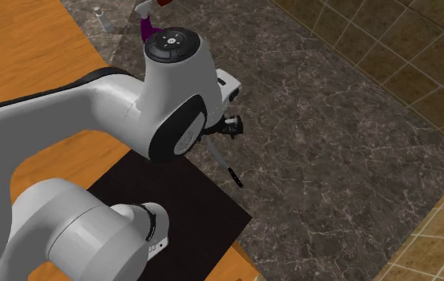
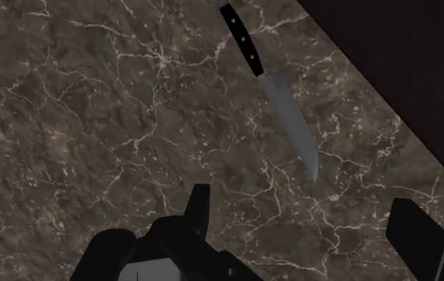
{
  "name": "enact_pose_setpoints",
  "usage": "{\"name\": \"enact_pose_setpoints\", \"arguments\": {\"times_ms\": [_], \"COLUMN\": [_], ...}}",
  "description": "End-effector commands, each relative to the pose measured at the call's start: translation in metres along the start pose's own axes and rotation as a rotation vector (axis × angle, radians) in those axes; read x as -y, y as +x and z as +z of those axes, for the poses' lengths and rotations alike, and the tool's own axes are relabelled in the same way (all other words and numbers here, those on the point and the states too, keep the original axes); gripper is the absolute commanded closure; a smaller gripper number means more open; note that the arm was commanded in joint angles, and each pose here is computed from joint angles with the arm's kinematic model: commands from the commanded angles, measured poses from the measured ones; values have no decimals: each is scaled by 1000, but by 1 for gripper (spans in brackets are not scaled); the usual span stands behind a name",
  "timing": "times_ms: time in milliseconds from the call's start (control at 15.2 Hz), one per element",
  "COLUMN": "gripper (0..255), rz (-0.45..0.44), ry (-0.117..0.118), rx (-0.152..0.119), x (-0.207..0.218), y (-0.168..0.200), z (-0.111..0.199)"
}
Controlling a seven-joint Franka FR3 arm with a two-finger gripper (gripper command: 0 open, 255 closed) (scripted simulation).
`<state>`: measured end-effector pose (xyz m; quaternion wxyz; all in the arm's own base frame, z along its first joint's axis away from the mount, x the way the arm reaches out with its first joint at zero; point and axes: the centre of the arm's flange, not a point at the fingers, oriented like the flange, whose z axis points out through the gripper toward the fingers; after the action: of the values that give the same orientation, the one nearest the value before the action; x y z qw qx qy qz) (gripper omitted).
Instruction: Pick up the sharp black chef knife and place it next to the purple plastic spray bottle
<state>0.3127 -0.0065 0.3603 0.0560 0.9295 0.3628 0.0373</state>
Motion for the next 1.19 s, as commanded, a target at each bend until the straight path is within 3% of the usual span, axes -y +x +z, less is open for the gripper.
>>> {"name": "enact_pose_setpoints", "arguments": {"times_ms": [0,792,1122], "gripper": [0,0,0], "rz": [-82,-548,-563], "ry": [2,26,27], "rx": [-5,-9,-9], "x": [4,10,11], "y": [-3,-17,-17], "z": [24,181,208]}}
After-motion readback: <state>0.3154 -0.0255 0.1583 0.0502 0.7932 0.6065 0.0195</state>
